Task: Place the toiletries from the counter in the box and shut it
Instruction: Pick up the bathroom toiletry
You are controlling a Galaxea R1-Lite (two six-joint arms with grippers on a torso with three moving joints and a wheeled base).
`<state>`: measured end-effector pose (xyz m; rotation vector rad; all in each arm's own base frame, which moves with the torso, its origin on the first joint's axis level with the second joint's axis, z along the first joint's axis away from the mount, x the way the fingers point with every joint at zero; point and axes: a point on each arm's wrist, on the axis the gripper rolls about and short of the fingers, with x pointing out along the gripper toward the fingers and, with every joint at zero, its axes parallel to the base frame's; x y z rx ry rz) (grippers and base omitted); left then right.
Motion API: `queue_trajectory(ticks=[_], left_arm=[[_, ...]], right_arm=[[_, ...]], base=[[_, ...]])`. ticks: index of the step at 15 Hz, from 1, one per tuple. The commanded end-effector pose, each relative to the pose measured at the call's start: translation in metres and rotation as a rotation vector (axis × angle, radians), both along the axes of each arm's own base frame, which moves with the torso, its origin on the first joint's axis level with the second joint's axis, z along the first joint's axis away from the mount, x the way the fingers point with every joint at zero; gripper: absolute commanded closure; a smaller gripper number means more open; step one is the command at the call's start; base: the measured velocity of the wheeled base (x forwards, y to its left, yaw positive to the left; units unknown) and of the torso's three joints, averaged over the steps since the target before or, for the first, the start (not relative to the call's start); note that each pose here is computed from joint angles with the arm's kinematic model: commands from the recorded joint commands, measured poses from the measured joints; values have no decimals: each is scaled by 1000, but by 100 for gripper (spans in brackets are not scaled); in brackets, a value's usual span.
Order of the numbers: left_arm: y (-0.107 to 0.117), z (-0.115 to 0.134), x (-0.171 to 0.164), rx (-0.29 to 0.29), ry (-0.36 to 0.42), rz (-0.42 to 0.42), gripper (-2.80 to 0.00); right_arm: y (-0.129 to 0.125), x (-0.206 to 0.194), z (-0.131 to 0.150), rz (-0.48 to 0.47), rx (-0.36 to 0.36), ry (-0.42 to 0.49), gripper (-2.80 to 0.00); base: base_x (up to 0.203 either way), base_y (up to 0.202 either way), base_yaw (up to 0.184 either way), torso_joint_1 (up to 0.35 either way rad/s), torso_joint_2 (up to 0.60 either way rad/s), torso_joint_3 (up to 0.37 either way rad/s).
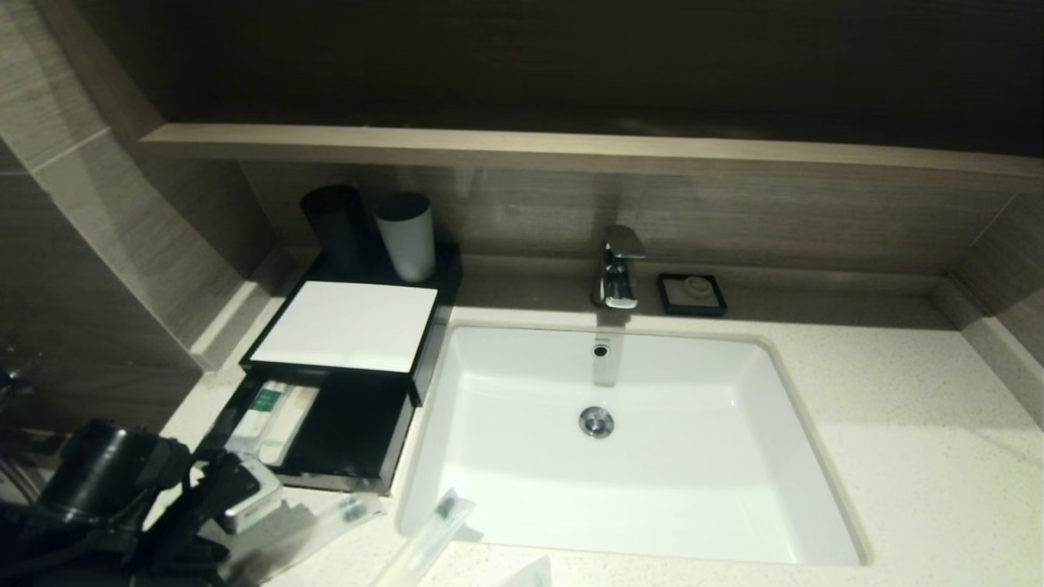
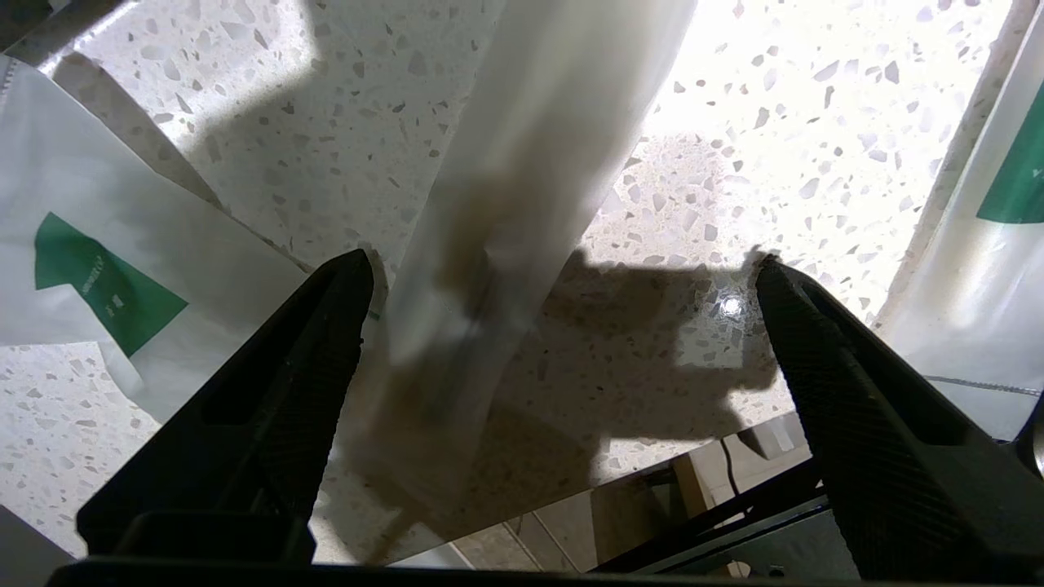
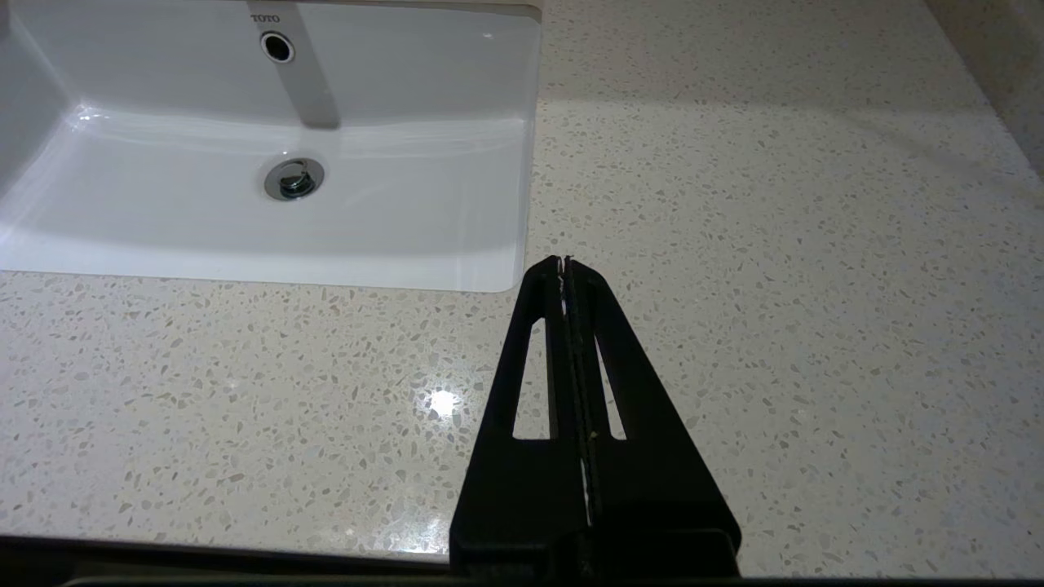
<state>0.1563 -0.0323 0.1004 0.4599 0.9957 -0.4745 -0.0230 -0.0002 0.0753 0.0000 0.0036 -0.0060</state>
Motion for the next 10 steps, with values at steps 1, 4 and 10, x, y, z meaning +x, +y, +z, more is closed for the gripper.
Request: queue_trajectory(ticks=[1, 4, 10], left_arm=[[0, -2, 1, 3, 9, -3, -280], [0, -3, 1, 4, 14, -3, -280], [0, -4, 1, 7, 23, -2, -280]], right_arm=[[0, 0, 0, 0, 0, 1, 0], [0, 0, 0, 0, 0, 1, 0], [0, 0, 0, 0, 0, 1, 0]], base=[[0, 0, 0, 0, 0, 0], [0, 0, 0, 0, 0, 0], [0, 0, 0, 0, 0, 0]])
